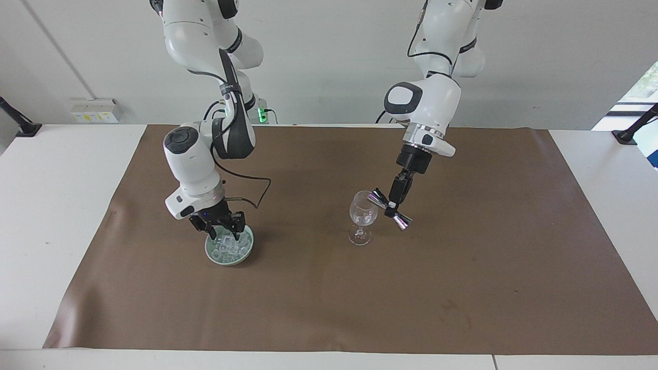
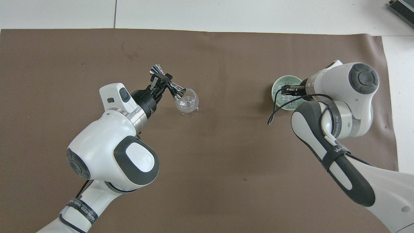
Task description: Pour wine and add ice with both arms
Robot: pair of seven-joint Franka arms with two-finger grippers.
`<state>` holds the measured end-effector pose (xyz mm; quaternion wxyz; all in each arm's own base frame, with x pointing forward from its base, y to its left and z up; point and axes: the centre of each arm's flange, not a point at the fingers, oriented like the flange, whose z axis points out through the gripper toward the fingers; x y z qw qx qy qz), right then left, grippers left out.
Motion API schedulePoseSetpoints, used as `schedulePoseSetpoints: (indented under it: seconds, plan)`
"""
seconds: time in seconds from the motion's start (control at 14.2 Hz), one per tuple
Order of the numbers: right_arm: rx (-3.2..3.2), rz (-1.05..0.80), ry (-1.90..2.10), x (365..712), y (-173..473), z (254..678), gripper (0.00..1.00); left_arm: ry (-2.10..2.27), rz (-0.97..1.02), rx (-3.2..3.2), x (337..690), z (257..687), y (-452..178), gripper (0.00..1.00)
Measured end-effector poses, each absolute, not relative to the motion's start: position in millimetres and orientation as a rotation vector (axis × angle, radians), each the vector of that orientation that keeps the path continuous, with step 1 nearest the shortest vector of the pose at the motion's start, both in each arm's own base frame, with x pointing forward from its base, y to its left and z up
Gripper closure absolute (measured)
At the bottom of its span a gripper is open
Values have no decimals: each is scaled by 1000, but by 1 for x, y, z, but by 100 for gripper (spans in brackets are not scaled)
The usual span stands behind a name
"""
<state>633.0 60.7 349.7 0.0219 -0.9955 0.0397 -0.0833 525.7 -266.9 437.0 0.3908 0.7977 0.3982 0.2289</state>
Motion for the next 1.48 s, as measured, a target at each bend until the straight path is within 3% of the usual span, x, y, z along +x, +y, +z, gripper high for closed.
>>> schedulePoseSetpoints:
  seconds: [0.71,0.85,1.48]
  plan:
    - [-3087,-242,124,633,60,343,42,977,604,2049,526,437,-267,78]
    - [-3087,-242,125,633,60,343,54,975,610,2049,526,437,-267,78]
    - [-3093,-243,117,633,60,343,74,910,642,2080,521,438,-276,78]
